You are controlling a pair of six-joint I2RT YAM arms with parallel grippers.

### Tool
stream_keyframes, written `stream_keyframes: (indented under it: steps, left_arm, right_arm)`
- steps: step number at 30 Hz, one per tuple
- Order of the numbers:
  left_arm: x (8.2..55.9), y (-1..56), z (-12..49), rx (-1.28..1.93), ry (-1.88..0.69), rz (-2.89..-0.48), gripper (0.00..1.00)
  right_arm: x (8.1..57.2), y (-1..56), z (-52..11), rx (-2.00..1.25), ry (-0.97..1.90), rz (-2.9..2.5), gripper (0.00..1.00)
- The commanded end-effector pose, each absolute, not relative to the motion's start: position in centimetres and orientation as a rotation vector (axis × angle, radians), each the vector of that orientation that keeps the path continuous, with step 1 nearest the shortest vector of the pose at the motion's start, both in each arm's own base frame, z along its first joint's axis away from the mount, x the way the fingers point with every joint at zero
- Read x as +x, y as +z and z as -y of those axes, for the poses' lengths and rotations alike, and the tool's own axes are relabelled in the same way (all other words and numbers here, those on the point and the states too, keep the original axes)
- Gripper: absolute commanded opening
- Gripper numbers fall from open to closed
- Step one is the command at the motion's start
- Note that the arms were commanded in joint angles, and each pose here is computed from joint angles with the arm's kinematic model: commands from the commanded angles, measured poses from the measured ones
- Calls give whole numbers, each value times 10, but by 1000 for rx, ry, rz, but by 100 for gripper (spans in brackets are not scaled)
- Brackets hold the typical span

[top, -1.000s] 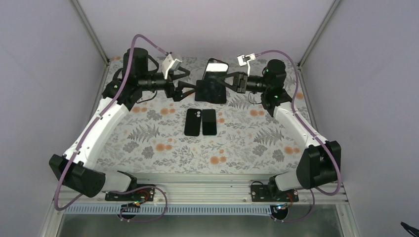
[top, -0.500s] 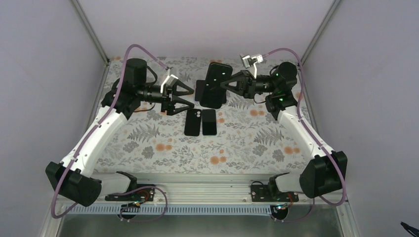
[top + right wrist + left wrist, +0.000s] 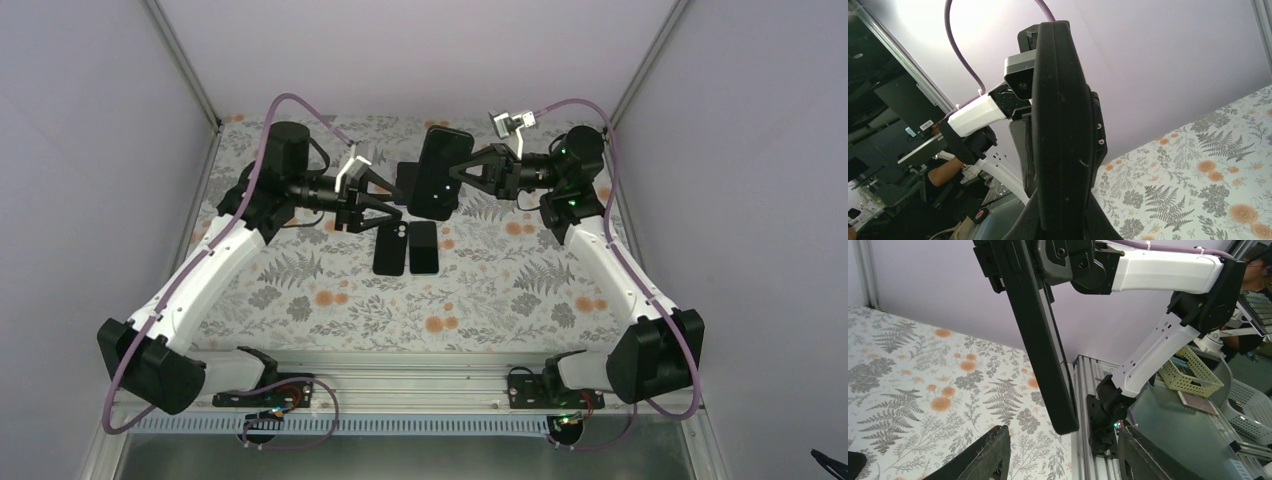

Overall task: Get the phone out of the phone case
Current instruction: Pick up the phone at the center of the board.

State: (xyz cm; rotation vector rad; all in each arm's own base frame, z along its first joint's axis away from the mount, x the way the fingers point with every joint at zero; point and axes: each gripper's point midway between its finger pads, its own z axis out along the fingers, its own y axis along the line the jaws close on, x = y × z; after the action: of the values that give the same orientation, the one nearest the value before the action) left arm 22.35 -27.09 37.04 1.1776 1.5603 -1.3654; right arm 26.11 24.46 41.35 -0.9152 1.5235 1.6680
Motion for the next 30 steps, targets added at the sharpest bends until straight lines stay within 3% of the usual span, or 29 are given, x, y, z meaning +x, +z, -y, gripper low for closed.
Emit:
stream_keyframes:
  steps: [1,14,25,28,30]
  left_arm:
    - [229,380,280,1183,-1388,-1527,54]
    - [227,380,300,1196,-1516,-1547,45]
    - [240,380,306,1147,-1554,-1591,11]
    - [245,380,305,1126,-1543,-1601,3]
    - [251,381,302,1096,-1543,-1615,2]
  right_arm:
    - [262,418,-242,-888,1626,-1506,4]
    - [261,399,-257,-904,1640,-1546,4]
    - [258,395,-263,-916,1637,-1556,4]
    - [261,393,-263,-896,1629,-1571,13]
    - [263,391,-263,-888,1621,-1579,24]
